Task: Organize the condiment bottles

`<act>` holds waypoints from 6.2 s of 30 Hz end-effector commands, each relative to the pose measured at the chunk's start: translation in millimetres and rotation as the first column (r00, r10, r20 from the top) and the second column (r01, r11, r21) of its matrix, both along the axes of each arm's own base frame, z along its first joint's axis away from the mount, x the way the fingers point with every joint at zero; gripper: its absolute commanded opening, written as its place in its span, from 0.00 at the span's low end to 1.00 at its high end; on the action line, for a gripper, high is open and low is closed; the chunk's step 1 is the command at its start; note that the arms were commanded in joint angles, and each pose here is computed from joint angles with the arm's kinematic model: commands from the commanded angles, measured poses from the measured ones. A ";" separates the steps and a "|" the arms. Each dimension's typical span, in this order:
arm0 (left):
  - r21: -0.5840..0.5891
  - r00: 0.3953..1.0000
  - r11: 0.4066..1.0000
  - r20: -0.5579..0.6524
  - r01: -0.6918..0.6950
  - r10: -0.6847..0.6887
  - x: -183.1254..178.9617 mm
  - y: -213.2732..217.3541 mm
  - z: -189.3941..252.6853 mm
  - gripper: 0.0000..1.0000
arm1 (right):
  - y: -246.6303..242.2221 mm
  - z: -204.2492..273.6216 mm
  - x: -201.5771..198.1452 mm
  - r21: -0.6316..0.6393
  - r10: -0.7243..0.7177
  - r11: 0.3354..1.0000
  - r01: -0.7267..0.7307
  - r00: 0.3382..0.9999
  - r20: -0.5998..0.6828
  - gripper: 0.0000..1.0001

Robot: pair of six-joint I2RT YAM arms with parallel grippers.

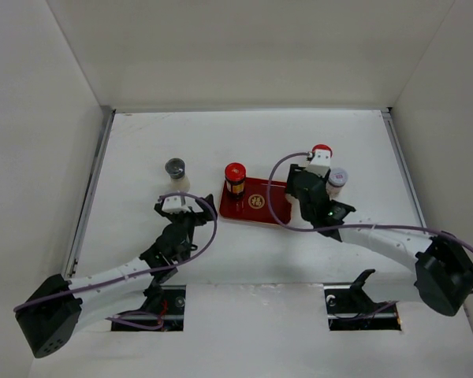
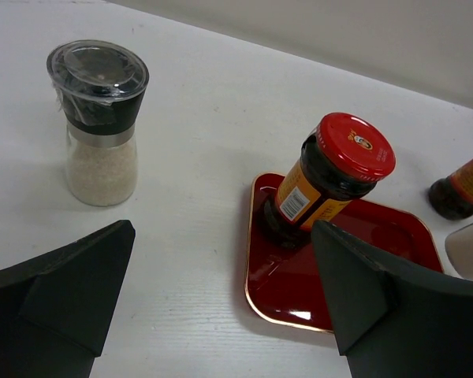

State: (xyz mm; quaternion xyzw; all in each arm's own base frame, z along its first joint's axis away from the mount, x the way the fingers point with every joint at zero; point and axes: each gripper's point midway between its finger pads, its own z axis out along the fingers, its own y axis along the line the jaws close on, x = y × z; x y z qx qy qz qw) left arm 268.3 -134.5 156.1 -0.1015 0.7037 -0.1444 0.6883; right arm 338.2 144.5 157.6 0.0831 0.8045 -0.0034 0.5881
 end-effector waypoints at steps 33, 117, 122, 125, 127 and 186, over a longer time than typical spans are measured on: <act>-0.080 0.998 0.997 0.063 -0.008 0.013 -2.0 6.3 12.8 0.97 | 73.0 53.8 41.7 0.199 0.059 0.976 -0.089 0.986 0.155 0.96; 0.084 0.946 0.951 -0.110 -0.298 0.306 54.6 45.1 77.9 1.00 | 27.4 55.6 14.1 0.132 0.058 0.988 -0.077 0.988 0.141 1.00; 0.120 0.910 0.926 -0.179 -0.357 0.374 83.3 63.5 50.0 1.00 | 28.7 47.6 12.3 0.120 0.080 0.988 -0.097 0.986 0.143 1.00; 0.129 0.900 0.923 -0.209 -0.362 0.383 96.1 68.7 38.9 1.00 | 27.0 48.4 11.0 0.145 0.094 0.982 -0.117 0.983 0.159 1.00; 0.128 0.899 0.924 -0.217 -0.360 0.380 103.5 68.5 33.9 1.00 | 27.9 48.8 11.8 0.155 0.107 0.979 -0.132 0.981 0.165 1.00; 0.023 0.979 0.982 -0.077 0.190 -0.188 17.6 -130.7 80.5 0.44 | -15.4 59.2 10.0 0.240 -0.012 0.970 -0.044 0.973 0.229 0.38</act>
